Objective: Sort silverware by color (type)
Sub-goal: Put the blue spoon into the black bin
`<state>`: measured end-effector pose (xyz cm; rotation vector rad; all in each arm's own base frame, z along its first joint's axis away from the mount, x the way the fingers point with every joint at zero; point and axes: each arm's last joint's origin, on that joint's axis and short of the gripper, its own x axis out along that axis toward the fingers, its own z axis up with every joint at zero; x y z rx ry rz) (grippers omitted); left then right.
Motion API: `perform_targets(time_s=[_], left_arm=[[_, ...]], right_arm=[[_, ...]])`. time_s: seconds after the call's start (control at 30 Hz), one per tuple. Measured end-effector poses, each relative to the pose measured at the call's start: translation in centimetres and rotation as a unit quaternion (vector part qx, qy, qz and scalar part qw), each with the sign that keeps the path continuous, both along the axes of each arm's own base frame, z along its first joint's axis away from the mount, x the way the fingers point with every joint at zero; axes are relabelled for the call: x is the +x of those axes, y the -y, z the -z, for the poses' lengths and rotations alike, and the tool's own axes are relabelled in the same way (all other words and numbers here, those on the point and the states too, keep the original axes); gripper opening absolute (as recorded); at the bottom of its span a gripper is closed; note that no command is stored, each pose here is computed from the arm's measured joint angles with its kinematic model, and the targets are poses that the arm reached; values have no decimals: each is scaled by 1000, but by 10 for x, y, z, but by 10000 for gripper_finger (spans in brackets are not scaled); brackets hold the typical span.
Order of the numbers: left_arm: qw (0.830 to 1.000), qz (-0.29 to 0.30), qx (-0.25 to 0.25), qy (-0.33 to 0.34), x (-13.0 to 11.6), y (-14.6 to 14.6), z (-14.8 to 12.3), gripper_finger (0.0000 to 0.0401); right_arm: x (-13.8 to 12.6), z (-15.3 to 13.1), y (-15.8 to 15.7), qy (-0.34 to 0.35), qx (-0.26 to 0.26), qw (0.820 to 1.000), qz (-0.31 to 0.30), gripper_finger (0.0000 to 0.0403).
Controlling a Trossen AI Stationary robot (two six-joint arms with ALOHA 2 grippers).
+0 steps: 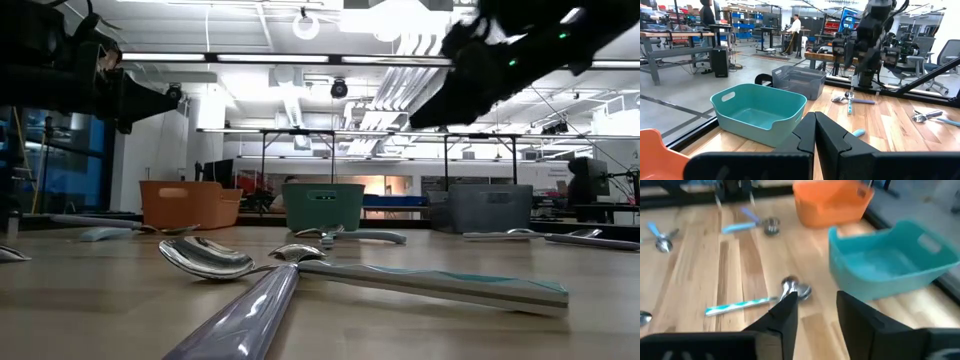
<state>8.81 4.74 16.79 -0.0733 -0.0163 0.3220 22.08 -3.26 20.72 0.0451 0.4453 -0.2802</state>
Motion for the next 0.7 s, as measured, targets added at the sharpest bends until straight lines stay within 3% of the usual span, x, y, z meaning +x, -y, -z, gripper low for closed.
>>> perform_targets(time_s=[0.2, 0.7], left_arm=[[1000, 0, 0, 0, 0, 0, 0, 0], [1000, 0, 0, 0, 0, 0, 0, 0]], right_arm=[[33, 26, 3, -77, 45, 996, 14, 139], [110, 69, -10, -210, 78, 975, 6, 140]])
